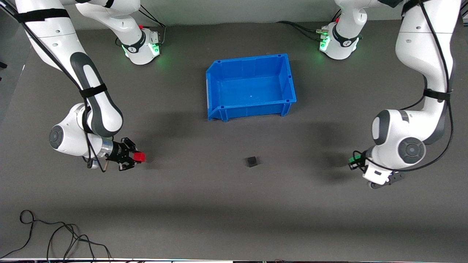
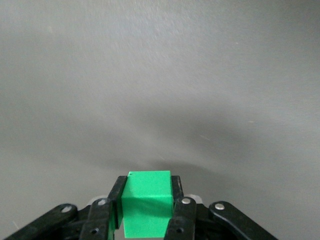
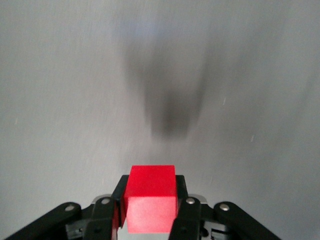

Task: Attach green and red cubes to black cube
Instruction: 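Carry the red cube and green cube toward the black cube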

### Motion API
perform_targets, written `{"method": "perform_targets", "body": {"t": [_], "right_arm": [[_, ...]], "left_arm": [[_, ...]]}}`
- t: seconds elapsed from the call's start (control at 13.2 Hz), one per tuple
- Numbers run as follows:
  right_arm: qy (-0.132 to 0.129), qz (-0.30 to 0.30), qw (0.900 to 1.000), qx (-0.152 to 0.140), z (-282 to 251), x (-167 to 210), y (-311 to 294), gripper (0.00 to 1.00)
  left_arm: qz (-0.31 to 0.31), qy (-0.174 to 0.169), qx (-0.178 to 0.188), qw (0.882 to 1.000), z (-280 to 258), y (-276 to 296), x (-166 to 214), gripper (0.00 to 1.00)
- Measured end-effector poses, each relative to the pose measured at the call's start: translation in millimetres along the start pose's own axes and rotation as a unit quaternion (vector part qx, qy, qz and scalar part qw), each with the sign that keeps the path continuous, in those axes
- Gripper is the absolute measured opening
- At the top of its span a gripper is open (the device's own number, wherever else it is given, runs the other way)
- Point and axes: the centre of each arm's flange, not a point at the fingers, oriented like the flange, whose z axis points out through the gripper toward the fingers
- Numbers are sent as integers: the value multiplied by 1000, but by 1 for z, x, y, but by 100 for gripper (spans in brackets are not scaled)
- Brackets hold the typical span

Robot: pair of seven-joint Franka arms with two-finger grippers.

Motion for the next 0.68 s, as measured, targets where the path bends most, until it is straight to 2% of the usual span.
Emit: {"method": "perform_targets", "body": {"t": [0.15, 0.3, 0.45, 0.68], "right_arm": [[-2, 11, 1000, 3, 3, -58, -6, 40], [-4, 8, 1000, 5, 7, -122, -7, 40], [-7, -12, 1000, 7, 16, -175, -7, 40], [-8, -54, 998, 7, 42, -236, -11, 40]], "left_arm": [[-62, -1, 4, 998, 0, 23, -16, 40], [-150, -13, -10, 989, 0, 34, -24, 40], [-247, -22, -31, 968, -2, 51, -34, 40], [-391, -8, -65, 918, 4, 94, -67, 40]]}}
